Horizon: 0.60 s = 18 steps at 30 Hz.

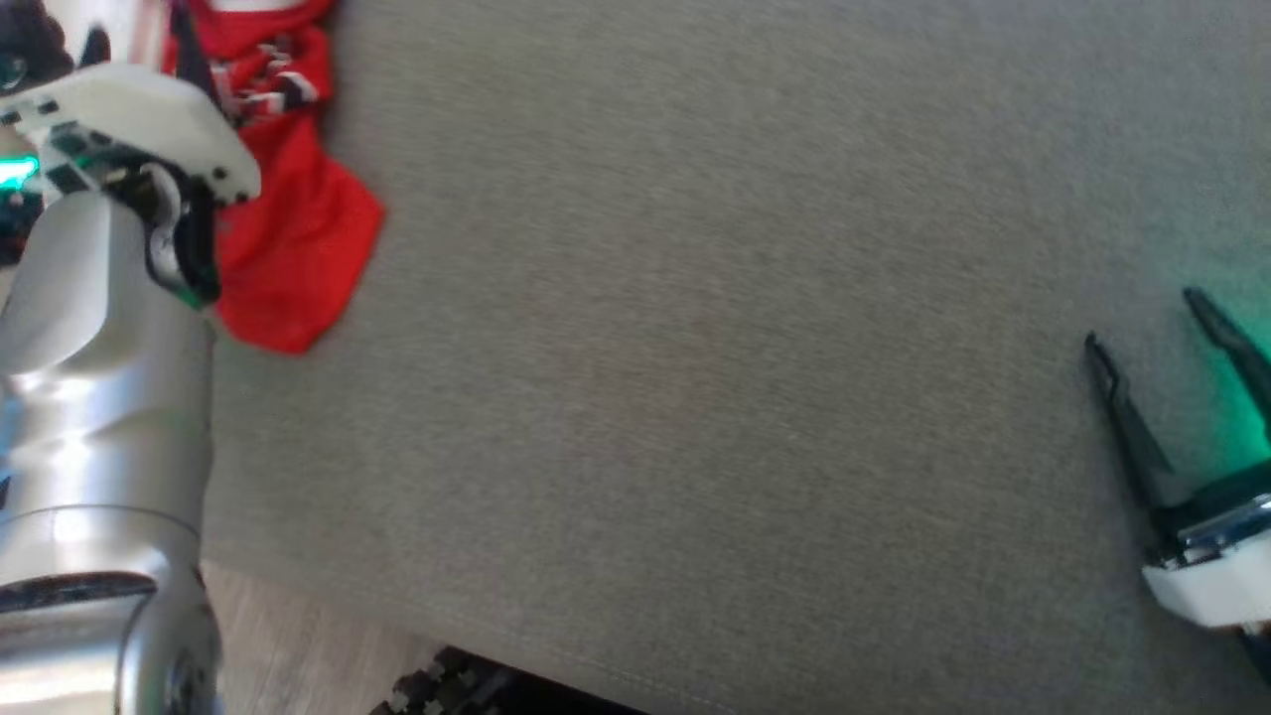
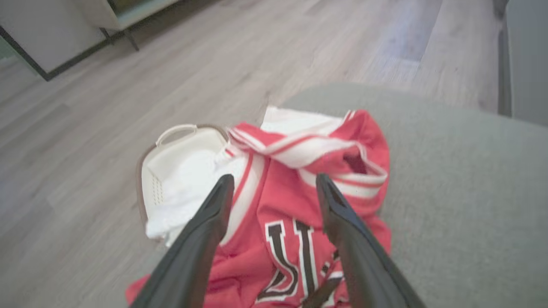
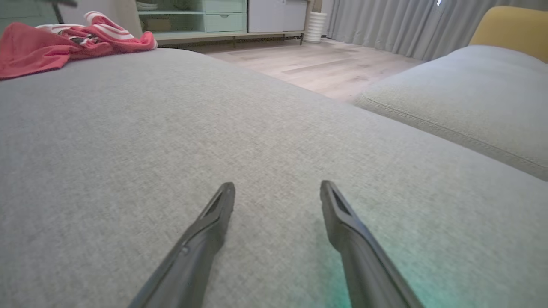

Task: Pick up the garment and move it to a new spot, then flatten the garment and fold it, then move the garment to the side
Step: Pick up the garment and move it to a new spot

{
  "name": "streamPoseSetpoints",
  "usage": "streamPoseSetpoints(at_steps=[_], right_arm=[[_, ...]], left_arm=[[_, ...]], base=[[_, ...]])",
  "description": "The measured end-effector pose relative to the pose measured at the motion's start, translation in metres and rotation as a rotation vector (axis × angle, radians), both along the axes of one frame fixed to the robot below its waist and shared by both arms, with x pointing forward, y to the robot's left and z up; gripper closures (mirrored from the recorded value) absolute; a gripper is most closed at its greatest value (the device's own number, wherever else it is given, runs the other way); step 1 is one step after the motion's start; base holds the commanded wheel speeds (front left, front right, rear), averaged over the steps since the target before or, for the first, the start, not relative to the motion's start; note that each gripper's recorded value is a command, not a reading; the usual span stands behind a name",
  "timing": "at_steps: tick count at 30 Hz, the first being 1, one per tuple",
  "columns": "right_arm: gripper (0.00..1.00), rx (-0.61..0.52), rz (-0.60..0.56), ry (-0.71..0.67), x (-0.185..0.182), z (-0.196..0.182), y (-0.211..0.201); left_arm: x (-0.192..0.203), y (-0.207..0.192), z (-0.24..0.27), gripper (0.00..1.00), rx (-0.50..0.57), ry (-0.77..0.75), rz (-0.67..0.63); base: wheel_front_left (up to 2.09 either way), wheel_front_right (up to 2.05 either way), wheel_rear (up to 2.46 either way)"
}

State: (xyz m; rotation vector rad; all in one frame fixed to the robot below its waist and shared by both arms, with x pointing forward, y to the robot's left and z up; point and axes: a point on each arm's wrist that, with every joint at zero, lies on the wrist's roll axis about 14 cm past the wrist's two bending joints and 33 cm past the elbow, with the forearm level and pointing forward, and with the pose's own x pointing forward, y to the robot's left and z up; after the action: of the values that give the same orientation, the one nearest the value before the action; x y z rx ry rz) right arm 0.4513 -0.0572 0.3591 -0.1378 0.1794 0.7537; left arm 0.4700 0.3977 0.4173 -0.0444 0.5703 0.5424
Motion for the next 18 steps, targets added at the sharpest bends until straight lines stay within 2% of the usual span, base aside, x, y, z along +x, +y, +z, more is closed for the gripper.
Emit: streamPoseSetpoints(at_steps=[5, 6, 8, 13, 18], right_arm=[[0.0, 0.012, -0.05, -0.02, 0.01, -0.001, -0.017], [0.0, 0.012, -0.058, -0.022, 0.011, -0.002, -0.019], [0.0, 0.014, -0.072, -0.026, 0.014, -0.003, -0.024], [0.0, 0.02, -0.11, -0.037, 0.017, 0.002, -0.029], [0.0, 0.027, -0.157, -0.025, 0.011, 0.012, -0.028]], left_arm=[[-0.008, -0.016, -0.068, 0.0, -0.103, 0.192, 0.008], [-0.007, -0.018, -0.075, 0.15, -0.11, 0.211, 0.001], [0.002, -0.019, -0.08, 1.0, -0.113, 0.218, -0.002], [0.032, -0.027, -0.061, 1.0, -0.024, 0.067, -0.117], [0.061, -0.03, 0.009, 1.0, 0.155, -0.114, -0.295]], base=[[0.0, 0.0, 0.0], [0.0, 0.0, 0.0], [0.0, 0.0, 0.0], [0.0, 0.0, 0.0], [0.0, 0.0, 0.0]])
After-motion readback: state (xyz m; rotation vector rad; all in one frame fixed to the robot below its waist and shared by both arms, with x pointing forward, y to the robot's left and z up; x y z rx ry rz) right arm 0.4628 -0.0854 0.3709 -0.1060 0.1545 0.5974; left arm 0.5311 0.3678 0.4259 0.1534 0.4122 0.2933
